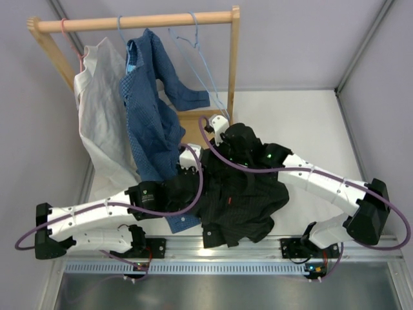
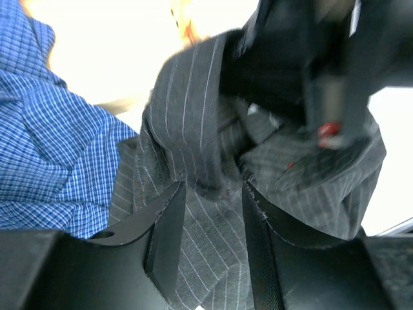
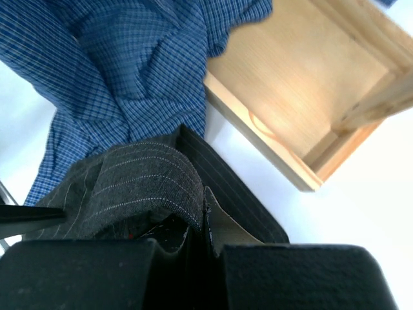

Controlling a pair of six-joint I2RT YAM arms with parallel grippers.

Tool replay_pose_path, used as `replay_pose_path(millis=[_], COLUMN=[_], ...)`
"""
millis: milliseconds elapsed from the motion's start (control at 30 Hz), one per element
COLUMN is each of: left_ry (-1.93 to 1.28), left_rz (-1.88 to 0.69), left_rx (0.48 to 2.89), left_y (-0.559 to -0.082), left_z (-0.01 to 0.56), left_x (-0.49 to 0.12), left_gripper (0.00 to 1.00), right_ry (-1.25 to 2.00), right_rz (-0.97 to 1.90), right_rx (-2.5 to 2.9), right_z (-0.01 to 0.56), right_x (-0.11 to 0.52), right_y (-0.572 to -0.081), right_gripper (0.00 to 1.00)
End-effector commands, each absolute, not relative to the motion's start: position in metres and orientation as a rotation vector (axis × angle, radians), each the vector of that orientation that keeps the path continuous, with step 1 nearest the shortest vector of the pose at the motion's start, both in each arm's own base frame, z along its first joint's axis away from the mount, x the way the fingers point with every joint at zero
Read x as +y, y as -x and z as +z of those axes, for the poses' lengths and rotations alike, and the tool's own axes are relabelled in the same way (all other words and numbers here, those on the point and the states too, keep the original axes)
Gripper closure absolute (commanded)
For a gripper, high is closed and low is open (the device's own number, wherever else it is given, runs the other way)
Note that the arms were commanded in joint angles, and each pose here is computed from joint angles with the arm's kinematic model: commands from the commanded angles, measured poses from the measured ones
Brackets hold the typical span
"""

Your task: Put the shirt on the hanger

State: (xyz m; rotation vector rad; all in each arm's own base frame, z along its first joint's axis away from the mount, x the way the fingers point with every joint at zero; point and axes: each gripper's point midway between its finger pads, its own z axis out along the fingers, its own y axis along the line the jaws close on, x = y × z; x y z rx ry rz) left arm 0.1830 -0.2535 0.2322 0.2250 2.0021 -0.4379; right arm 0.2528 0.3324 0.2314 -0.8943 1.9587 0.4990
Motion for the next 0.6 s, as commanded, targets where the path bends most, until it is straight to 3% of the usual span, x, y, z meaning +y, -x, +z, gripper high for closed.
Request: replay_pose_path(millis=[0,467,567], left_ry=[-0.162,-0.156,-0.134], left_rz=[-0.435,-0.223,-0.167], left_rx=[1.933,1.972,1.961], left_y=[-0.192,-0.207,-0.212], left_z=[0.267,0.23,0.224], left_x=[-0.251,-0.25,-0.246], left_gripper=[0.55,0.57,0.63], right_ry=[0.824,0.763,0.773], right_rz=[0.481,0.538,0.571], right_rx=[1.984,1.979,1.976], right_z=[0.244,0.26,0.262], right_x=[0.333,0.338,0.34], right_y=[-0.255,-0.254,-0.249], right_gripper=[1.0,1.0,1.0])
